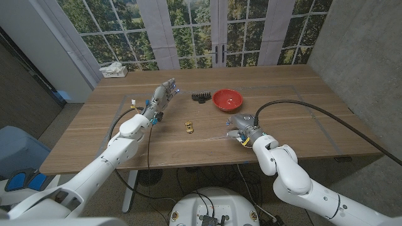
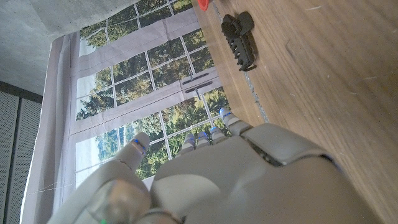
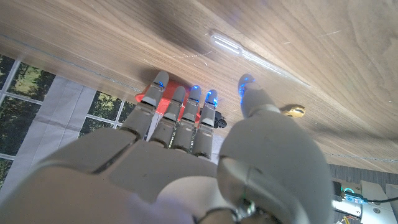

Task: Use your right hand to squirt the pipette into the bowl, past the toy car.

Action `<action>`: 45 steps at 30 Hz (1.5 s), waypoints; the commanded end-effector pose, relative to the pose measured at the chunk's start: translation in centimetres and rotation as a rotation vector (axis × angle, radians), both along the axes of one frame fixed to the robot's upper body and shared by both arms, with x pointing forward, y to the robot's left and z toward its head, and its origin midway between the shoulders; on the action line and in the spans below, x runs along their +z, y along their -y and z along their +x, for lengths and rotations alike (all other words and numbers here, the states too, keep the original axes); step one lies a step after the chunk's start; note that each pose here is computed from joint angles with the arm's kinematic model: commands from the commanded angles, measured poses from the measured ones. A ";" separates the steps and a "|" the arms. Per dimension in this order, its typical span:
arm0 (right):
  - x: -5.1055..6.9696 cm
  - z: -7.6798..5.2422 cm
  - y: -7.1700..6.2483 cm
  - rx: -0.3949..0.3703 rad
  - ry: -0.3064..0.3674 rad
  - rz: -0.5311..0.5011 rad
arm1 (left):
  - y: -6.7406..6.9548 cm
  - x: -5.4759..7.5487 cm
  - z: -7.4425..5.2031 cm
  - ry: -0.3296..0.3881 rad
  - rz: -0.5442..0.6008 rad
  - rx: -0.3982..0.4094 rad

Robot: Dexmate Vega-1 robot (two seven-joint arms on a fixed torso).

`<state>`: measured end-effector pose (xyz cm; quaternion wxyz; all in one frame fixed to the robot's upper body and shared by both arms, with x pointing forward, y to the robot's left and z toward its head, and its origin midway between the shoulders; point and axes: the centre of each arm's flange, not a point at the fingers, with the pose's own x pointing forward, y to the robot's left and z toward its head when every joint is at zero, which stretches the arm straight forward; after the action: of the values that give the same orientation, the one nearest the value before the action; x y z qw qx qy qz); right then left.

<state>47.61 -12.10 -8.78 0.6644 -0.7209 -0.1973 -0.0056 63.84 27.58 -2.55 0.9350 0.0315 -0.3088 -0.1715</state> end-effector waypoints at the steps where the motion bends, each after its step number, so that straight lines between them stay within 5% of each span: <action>1: -1.0 0.0 -0.4 -0.001 0.035 -0.026 | 0.1 -0.1 -0.2 -0.006 0.009 -0.005; 19: -2.7 0.7 -0.8 -0.003 0.034 -0.055 | 0.2 0.1 -0.5 -0.008 0.028 -0.002; 27: -3.4 0.8 -0.6 -0.022 0.109 -0.062 | 0.4 0.3 -0.6 -0.009 0.039 0.001; 43: -4.4 1.9 -0.1 -0.073 0.034 -0.088 | 0.8 0.4 -1.1 -0.002 0.042 -0.001; 45: -4.5 2.1 -0.1 -0.134 0.064 -0.119 | 0.9 0.4 -1.2 0.000 0.043 0.000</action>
<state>49.01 -11.73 -12.65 0.6303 -0.7489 -0.2010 -0.0373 63.02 27.00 -2.20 0.9351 0.0490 -0.3028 -0.1773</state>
